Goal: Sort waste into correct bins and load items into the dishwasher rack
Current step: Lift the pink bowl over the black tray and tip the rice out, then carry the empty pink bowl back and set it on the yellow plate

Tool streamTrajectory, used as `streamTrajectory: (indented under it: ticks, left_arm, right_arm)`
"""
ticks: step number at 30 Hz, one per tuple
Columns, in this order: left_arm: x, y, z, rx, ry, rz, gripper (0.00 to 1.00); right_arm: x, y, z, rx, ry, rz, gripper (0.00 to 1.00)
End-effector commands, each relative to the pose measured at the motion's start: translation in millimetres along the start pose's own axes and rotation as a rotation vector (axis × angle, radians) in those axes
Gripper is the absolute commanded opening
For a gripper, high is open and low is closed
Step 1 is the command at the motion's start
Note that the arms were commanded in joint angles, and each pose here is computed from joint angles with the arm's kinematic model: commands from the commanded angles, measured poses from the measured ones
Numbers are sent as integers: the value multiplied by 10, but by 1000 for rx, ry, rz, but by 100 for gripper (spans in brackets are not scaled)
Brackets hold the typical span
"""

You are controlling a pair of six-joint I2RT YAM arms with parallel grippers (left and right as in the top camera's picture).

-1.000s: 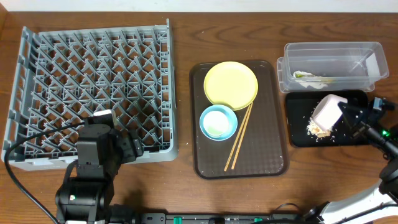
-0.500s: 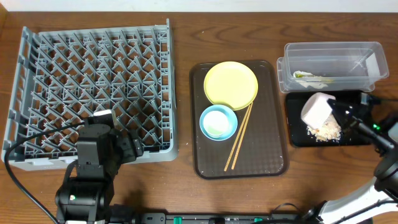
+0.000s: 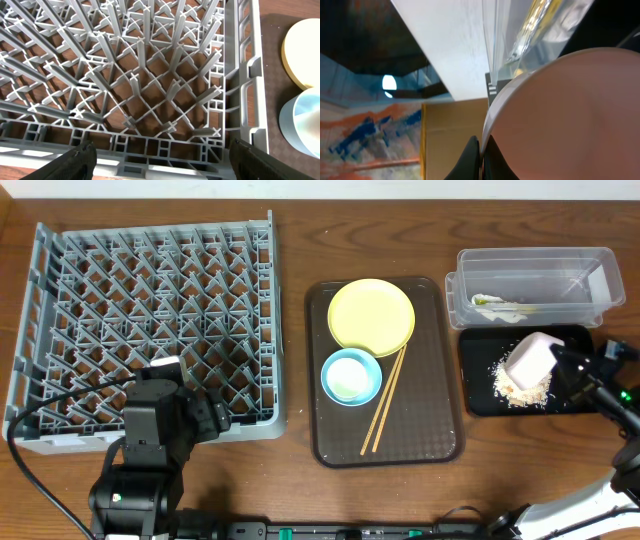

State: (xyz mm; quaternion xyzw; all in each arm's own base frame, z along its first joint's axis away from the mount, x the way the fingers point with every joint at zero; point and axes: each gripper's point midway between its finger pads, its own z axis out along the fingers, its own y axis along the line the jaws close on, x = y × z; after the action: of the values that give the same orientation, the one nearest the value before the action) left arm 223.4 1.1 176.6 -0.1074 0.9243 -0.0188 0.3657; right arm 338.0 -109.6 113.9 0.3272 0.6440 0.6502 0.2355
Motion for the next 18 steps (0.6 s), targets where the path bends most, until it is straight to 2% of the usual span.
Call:
streamTrajectory:
  ticks: [1,10,18]
  left_arm:
    - [-83,-12,-62,3,-25,-14,86]
    - [-83,-12,-62,3,-25,-14,86]
    - [-84,-13,-62,3,-26,-14,86]
  right_arm:
    - [90,80,167,-27,58,-22,1]
    - [394,572,422,22,137,-256,1]
    - [1026,955,878,261,217,-635,1]
